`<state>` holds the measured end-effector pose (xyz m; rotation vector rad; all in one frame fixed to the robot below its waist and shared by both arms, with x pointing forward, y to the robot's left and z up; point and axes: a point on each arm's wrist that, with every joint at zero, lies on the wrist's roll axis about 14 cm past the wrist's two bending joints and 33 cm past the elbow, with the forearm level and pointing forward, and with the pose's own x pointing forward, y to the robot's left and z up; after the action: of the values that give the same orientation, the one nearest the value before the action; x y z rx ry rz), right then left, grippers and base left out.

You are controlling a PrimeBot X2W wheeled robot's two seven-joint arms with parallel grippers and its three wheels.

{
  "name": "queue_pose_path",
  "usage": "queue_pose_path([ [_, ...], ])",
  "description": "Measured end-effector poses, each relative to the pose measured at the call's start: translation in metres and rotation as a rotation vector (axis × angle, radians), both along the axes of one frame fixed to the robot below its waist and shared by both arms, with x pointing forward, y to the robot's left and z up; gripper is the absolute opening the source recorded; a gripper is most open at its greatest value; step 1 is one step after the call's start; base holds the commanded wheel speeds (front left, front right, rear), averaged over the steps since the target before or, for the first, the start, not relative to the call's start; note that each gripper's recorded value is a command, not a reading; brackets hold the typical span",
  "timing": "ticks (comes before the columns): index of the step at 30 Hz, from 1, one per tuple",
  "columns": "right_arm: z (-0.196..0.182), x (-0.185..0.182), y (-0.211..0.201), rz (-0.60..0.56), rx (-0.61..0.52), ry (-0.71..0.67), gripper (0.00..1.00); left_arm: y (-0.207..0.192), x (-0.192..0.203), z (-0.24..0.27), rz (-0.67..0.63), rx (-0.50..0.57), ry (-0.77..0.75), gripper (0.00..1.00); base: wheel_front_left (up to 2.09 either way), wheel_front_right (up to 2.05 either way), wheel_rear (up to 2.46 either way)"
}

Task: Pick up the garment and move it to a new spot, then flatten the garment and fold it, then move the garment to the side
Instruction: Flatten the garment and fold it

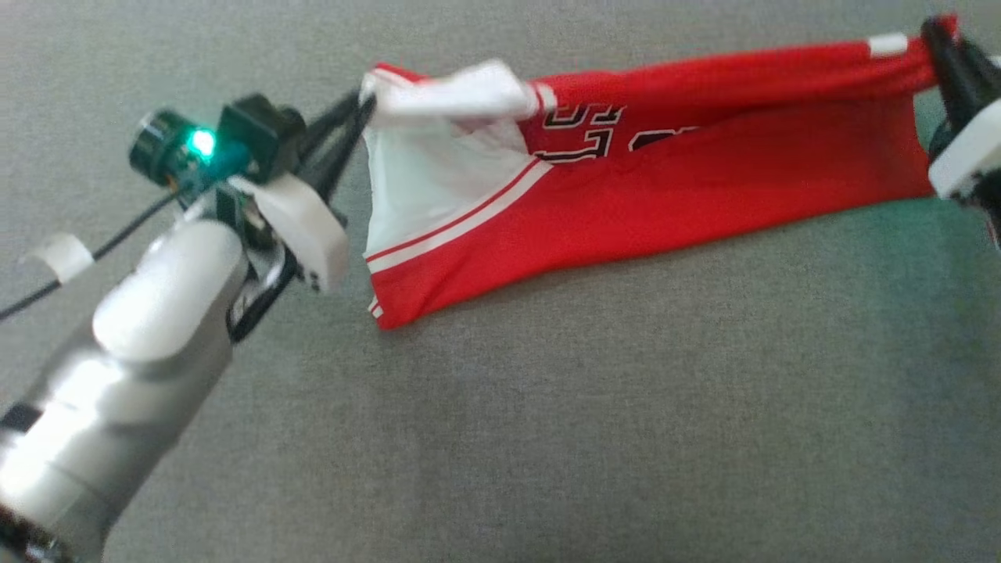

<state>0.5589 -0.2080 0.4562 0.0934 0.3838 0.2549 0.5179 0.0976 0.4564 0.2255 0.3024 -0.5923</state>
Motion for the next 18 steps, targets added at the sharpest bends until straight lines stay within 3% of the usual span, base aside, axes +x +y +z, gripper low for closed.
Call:
queue_pose_path([
  [10,-0.024,-0.034,-0.006,0.086,-0.131,0.148,0.0,-0.005,-0.066,-0.028,-0.083,0.044,0.208,0.0,0.0,0.0,0.0],
  [18,-0.048,-0.053,-0.016,0.141,-0.257,0.221,0.0,-0.012,-0.087,-0.037,-0.126,0.071,0.27,0.0,0.0,0.0,0.0],
])
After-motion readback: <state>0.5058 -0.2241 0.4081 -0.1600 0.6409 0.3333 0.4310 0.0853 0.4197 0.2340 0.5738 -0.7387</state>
